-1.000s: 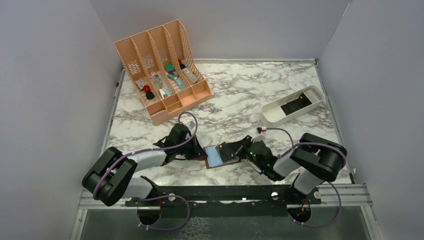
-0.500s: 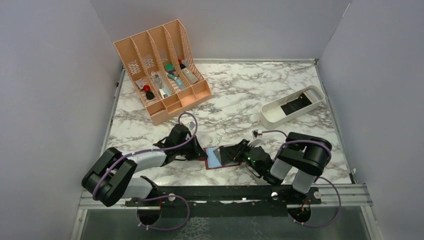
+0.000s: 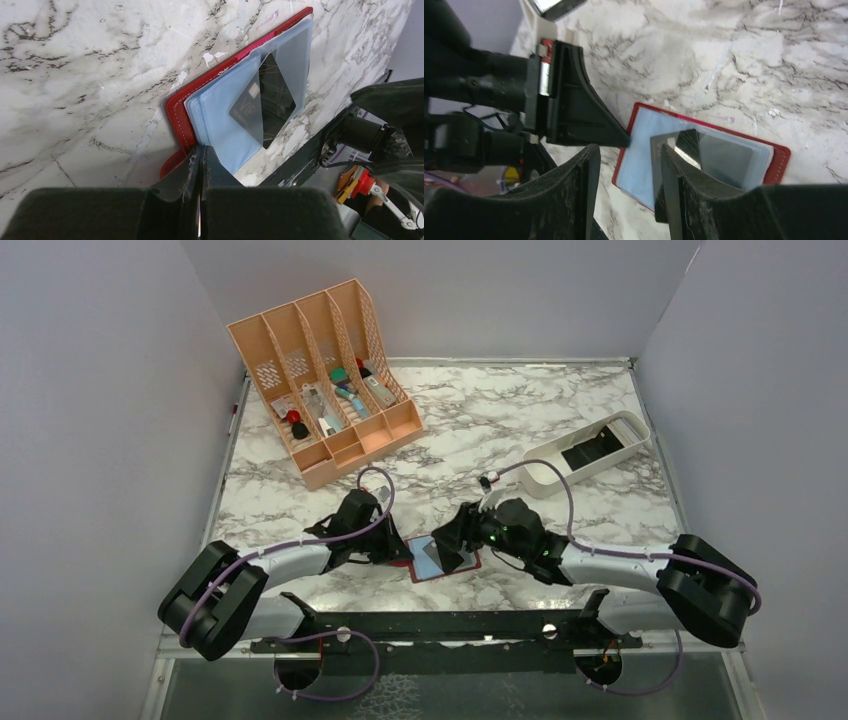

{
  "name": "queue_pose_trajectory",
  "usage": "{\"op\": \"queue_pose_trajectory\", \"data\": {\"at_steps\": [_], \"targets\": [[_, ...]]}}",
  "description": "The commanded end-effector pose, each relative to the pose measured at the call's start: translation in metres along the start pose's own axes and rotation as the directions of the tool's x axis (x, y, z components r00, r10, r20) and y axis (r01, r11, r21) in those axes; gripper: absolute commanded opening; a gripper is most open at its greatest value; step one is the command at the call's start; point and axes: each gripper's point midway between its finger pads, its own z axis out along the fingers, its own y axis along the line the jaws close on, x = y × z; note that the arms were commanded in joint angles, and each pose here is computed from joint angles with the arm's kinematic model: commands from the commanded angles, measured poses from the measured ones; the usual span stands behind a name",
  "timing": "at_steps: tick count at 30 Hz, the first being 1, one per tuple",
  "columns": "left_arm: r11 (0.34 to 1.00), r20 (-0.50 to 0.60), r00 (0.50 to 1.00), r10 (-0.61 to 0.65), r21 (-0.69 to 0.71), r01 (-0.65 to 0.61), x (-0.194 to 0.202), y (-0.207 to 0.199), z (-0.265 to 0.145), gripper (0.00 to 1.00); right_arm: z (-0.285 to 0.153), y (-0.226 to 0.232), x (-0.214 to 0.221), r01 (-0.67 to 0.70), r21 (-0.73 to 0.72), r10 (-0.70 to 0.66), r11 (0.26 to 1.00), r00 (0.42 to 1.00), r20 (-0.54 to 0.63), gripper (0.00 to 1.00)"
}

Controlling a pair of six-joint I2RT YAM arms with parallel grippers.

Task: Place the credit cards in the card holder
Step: Insert the credit card into the card holder.

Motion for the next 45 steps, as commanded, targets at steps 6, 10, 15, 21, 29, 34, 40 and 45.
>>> {"op": "queue_pose_trajectory", "data": {"at_steps": [6,10,15,21,29,34,40,45], "targets": [[0.999,-0.002,1.0,0.031,0.012,-0.031,-0.002,-0.008,-0.005,0.04,-0.011,-0.025,0.056,0.145,0.017,-0.12,0.989,0.872,-0.475,0.56],[1.0,0.001,1.0,0.028,0.008,-0.028,-0.002,-0.007,-0.005,0.04,-0.003,-0.03,0.062,0.16,0.003,-0.132,0.987,0.824,-0.551,0.56],[1.0,0.001,1.0,0.026,0.003,-0.026,-0.002,-0.006,-0.004,0.04,0.002,-0.039,0.076,0.196,-0.013,-0.16,0.981,0.755,-0.636,0.56],[1.0,0.007,1.0,0.026,0.005,-0.026,-0.004,-0.007,-0.005,0.04,0.0,-0.054,0.082,0.257,-0.002,-0.191,0.966,0.711,-0.677,0.55],[0.999,0.023,0.999,0.037,0.017,-0.037,-0.011,-0.017,-0.01,0.06,-0.004,-0.048,0.063,0.29,0.024,-0.201,0.957,0.719,-0.666,0.56],[0.995,0.067,0.997,0.049,0.083,-0.054,-0.028,-0.049,-0.021,0.13,-0.011,-0.048,0.064,0.278,0.047,-0.178,0.959,0.726,-0.664,0.54],[0.986,0.058,0.997,0.054,0.153,-0.063,-0.028,-0.072,-0.02,0.13,-0.01,-0.043,0.063,0.252,0.044,-0.161,0.967,0.733,-0.661,0.55],[0.985,0.012,0.999,0.042,0.169,-0.043,-0.021,-0.07,-0.001,0.04,-0.009,-0.039,0.061,0.176,0.038,-0.11,0.984,0.756,-0.645,0.55]]}}
